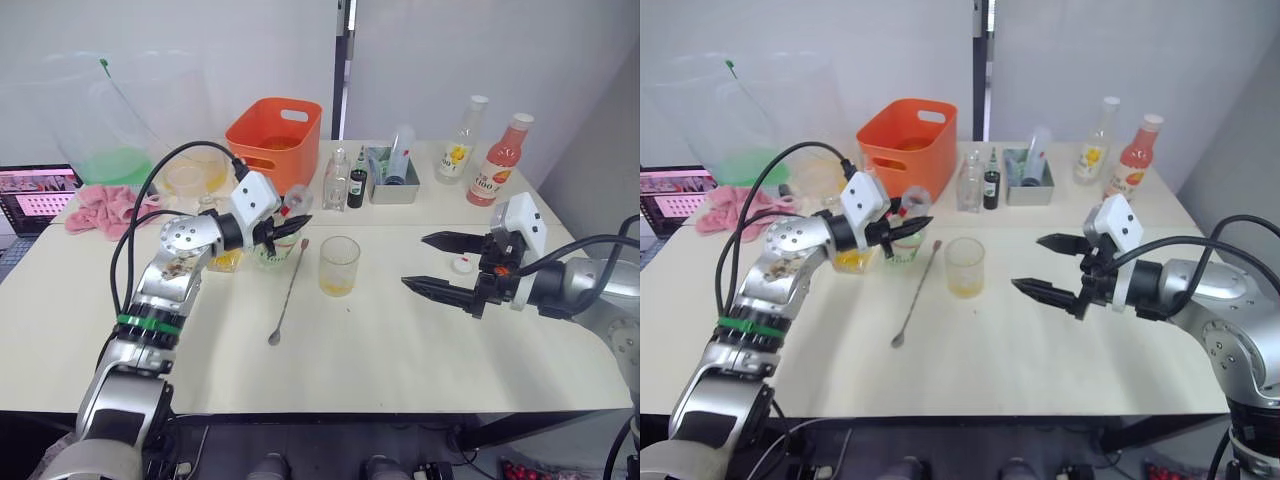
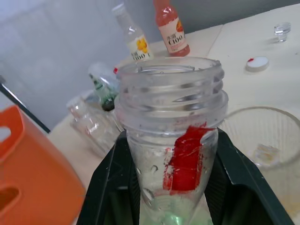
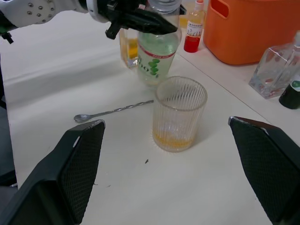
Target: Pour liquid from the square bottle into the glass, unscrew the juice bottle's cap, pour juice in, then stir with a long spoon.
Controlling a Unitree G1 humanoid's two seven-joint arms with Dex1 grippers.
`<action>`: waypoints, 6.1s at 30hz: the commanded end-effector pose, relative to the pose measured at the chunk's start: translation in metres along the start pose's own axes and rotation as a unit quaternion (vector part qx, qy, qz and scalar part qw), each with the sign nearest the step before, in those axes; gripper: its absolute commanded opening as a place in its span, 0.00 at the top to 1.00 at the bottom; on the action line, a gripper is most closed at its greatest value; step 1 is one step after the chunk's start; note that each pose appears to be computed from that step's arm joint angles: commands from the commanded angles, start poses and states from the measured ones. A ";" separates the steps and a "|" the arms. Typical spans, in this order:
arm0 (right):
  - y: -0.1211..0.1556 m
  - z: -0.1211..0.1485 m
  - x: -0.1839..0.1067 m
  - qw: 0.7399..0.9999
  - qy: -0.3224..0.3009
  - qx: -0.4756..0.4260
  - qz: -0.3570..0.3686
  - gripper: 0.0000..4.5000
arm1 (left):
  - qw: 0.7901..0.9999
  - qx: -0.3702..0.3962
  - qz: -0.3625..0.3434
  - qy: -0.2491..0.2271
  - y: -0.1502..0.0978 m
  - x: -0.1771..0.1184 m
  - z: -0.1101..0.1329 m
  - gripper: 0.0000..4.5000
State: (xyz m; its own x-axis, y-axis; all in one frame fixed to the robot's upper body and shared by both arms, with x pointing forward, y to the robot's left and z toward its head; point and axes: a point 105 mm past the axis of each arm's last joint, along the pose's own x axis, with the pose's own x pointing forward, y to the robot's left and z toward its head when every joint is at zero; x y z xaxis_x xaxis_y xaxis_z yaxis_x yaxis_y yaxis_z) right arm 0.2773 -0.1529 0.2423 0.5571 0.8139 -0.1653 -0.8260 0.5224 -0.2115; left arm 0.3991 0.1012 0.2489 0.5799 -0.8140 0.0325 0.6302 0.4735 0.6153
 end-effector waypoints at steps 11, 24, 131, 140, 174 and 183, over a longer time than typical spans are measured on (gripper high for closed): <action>0.000 0.006 -0.013 0.998 -0.011 -0.006 -0.064 0.00 | 0.984 0.178 0.003 -0.007 -0.001 0.027 -0.007 0.73; -0.001 0.005 -0.020 0.997 -0.012 -0.002 -0.082 0.00 | 0.947 0.321 0.001 0.009 -0.013 0.037 -0.015 0.73; -0.013 0.019 0.025 0.998 -0.036 -0.007 0.060 0.00 | 0.972 -0.118 0.182 -0.085 0.043 -0.063 0.048 0.73; -0.006 0.010 0.025 0.988 -0.057 -0.017 0.140 0.00 | 0.962 -0.147 0.228 -0.016 0.010 -0.146 0.041 0.73; -0.007 0.011 0.011 0.992 -0.054 -0.027 0.114 0.00 | 0.881 -0.179 0.438 0.029 0.136 -0.232 -0.047 0.73; -0.012 0.011 0.005 0.996 -0.049 -0.034 0.072 0.00 | 0.867 -0.199 0.455 0.029 0.141 -0.212 -0.070 0.73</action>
State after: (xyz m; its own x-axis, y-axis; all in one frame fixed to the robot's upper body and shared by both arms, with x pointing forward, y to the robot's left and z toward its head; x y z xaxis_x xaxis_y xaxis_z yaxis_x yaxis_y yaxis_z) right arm 0.2910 -0.1486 0.2420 0.3966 0.9089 -0.1292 -0.9076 0.3671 -0.2038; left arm 0.4044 0.3610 0.2479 0.9715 -0.0454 0.2325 0.0460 0.9989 0.0029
